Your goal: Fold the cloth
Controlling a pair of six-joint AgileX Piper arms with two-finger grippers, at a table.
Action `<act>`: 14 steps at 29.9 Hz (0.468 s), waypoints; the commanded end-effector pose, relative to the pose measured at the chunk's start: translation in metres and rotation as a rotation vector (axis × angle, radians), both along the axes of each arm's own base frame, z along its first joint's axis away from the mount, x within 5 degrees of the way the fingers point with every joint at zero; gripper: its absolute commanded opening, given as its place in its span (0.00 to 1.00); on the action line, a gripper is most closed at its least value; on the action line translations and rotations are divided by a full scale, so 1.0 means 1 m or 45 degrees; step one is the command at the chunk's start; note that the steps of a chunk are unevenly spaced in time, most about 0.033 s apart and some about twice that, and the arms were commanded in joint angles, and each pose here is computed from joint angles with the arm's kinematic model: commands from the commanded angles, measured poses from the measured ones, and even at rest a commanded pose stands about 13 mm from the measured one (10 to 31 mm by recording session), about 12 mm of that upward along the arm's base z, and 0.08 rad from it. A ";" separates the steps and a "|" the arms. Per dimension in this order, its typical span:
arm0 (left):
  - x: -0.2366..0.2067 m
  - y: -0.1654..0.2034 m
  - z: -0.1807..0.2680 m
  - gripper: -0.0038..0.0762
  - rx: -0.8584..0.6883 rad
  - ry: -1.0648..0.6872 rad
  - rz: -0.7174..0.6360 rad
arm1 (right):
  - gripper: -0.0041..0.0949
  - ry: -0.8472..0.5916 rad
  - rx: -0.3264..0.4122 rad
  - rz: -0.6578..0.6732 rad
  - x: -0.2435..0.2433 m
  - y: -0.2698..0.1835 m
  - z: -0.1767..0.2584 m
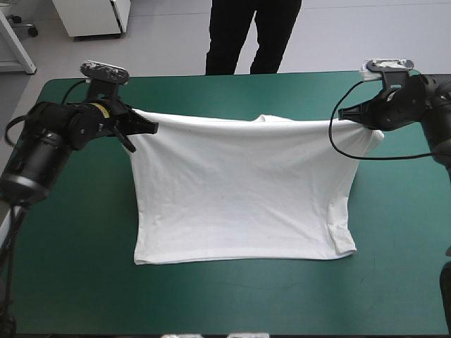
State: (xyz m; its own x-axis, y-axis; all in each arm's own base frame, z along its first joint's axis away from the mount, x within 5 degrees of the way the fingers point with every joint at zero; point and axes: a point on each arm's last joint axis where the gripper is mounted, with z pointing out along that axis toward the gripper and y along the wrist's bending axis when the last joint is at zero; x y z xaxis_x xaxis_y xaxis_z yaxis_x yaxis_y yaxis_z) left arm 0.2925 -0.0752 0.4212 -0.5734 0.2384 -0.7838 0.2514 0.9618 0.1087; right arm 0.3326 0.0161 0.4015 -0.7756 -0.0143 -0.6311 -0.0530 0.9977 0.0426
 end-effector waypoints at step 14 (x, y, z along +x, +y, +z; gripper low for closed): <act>-0.120 0.032 0.104 0.04 -0.158 -0.609 -0.035 | 0.02 -0.640 0.174 0.134 -0.117 0.009 0.141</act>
State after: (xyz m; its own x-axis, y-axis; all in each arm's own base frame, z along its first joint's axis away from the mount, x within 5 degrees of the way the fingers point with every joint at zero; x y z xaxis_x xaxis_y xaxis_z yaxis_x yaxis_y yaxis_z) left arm 0.1931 -0.0471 0.5008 -0.2881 0.1786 -0.9408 0.2256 0.9675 0.1146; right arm 0.2420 0.0241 0.5125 -0.5209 0.0167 -0.8534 -0.1613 0.9799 0.1176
